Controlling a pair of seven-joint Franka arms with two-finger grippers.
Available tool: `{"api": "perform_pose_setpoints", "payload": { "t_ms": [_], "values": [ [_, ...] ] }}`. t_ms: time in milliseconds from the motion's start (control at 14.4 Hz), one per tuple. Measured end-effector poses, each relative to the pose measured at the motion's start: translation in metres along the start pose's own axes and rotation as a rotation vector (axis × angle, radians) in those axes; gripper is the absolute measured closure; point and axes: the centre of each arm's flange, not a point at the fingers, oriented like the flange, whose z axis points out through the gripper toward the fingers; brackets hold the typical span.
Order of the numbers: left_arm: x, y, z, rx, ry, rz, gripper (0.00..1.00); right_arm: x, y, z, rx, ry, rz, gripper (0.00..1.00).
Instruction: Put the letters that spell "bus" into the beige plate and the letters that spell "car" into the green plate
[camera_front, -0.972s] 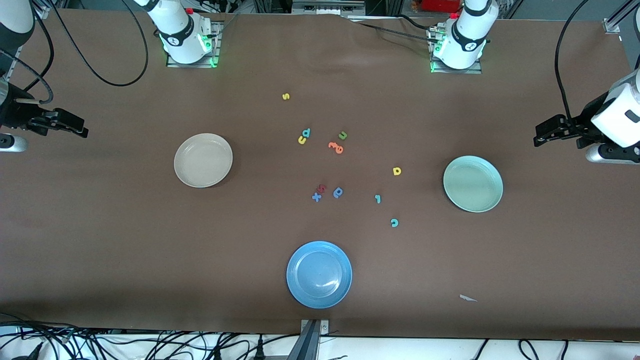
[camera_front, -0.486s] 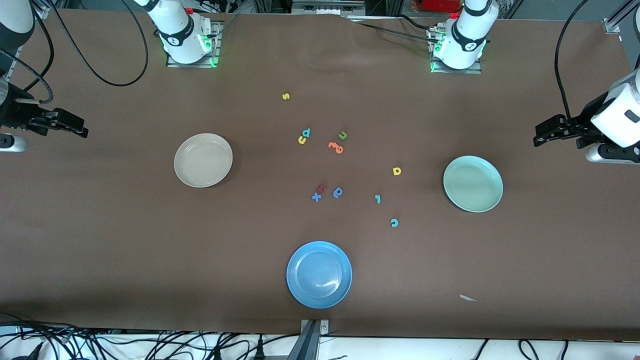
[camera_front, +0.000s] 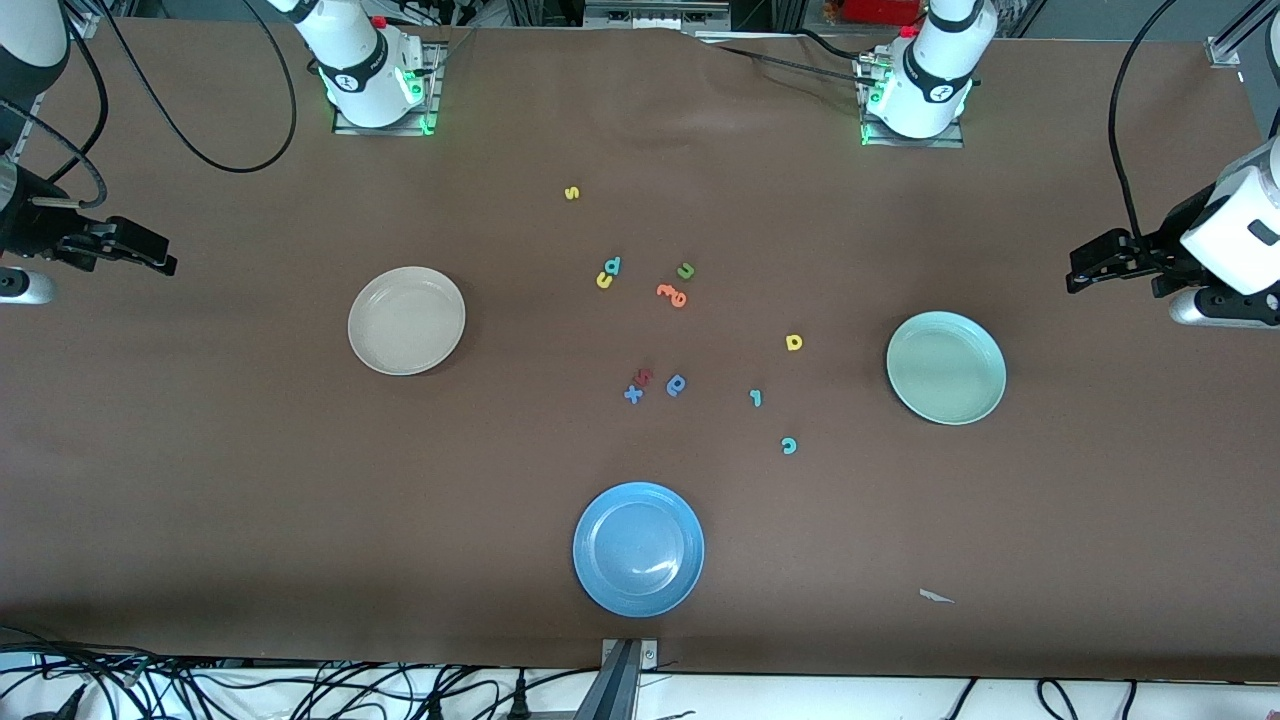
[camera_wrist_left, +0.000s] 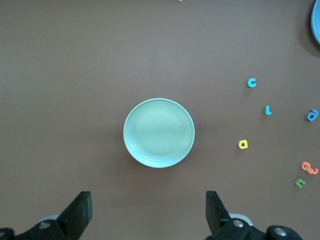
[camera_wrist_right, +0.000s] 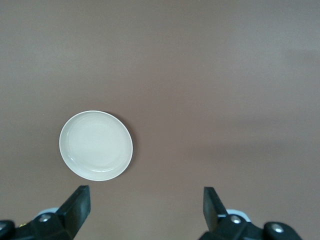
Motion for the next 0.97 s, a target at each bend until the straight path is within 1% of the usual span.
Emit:
{"api": "perform_pose_setpoints", "payload": {
  "t_ms": [764, 972],
  "values": [
    [0.0002, 0.0000, 0.0004, 0.000, -0.001, 0.000, 0.00, 0.0000, 0.0000, 0.0001, 0.000, 0.000, 0.000, 0.00],
    [0.0002, 0.0000, 0.0004, 0.000, -0.001, 0.000, 0.00, 0.0008, 0.0000, 0.0034, 0.000, -0.007, 0.000, 0.00]
  ]
}}
